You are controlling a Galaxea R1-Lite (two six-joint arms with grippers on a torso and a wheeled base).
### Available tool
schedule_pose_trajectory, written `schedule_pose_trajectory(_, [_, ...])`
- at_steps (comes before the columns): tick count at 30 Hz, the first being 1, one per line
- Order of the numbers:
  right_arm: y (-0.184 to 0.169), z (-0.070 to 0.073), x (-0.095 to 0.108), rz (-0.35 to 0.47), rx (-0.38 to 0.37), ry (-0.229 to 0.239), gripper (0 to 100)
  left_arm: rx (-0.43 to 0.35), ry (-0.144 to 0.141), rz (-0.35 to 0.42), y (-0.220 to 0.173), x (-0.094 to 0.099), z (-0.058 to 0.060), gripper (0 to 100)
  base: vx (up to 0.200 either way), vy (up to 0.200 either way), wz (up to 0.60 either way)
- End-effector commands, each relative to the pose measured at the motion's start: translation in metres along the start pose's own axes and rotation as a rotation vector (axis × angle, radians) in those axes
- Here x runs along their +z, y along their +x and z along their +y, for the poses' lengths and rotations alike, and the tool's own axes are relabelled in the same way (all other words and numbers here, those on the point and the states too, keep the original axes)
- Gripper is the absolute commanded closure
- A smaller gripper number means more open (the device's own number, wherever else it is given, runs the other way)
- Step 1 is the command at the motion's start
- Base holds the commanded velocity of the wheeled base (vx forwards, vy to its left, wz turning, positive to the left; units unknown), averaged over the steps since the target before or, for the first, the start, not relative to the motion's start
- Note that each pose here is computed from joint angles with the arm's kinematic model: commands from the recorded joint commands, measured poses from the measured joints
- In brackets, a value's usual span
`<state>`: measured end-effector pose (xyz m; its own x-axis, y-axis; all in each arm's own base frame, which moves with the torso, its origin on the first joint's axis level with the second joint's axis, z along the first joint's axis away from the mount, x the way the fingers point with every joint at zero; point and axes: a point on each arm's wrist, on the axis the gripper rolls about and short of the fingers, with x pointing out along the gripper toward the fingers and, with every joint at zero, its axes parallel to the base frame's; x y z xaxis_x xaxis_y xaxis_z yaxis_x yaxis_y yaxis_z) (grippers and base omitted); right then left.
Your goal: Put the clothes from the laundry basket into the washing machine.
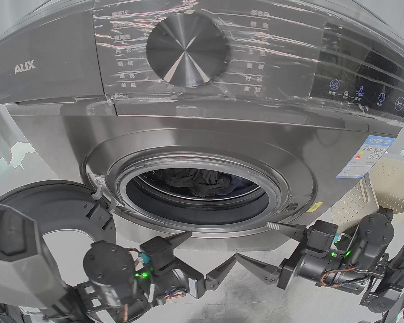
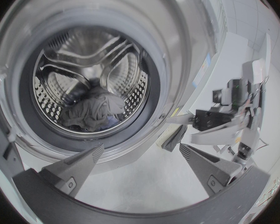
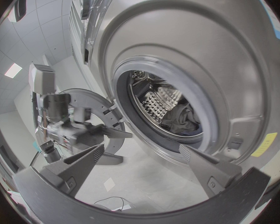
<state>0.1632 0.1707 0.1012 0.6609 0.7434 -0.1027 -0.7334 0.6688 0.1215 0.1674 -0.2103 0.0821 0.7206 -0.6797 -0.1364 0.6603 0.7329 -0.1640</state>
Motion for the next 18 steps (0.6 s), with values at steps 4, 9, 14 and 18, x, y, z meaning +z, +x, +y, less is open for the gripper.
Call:
schedule_pose_trajectory(4, [-0.048,-0.013,0.014,-0.064,-0.087,-0.003,0,-0.024,-0.032,-0.136,-0.076,0.035,-0.002,0,0.000,0.000,0.00])
schedule_pose_trajectory(9, [-0.072,-0.020,0.024,-0.122,-0.165,-0.026,0,0.003,-0.010,-0.109,-0.094,0.028,0.005,0,-0.160,0.000,0.00])
schedule_pose_trajectory(14, [-0.084,-0.021,0.030,-0.134,-0.196,-0.028,0,0.048,-0.012,-0.146,-0.099,0.034,0.008,0,-0.200,0.000,0.00])
schedule_pose_trajectory(18, [-0.103,-0.026,0.031,-0.121,-0.348,-0.010,0,0.062,-0.013,-0.205,-0.109,0.044,0.011,0,-0.200,0.000,0.00])
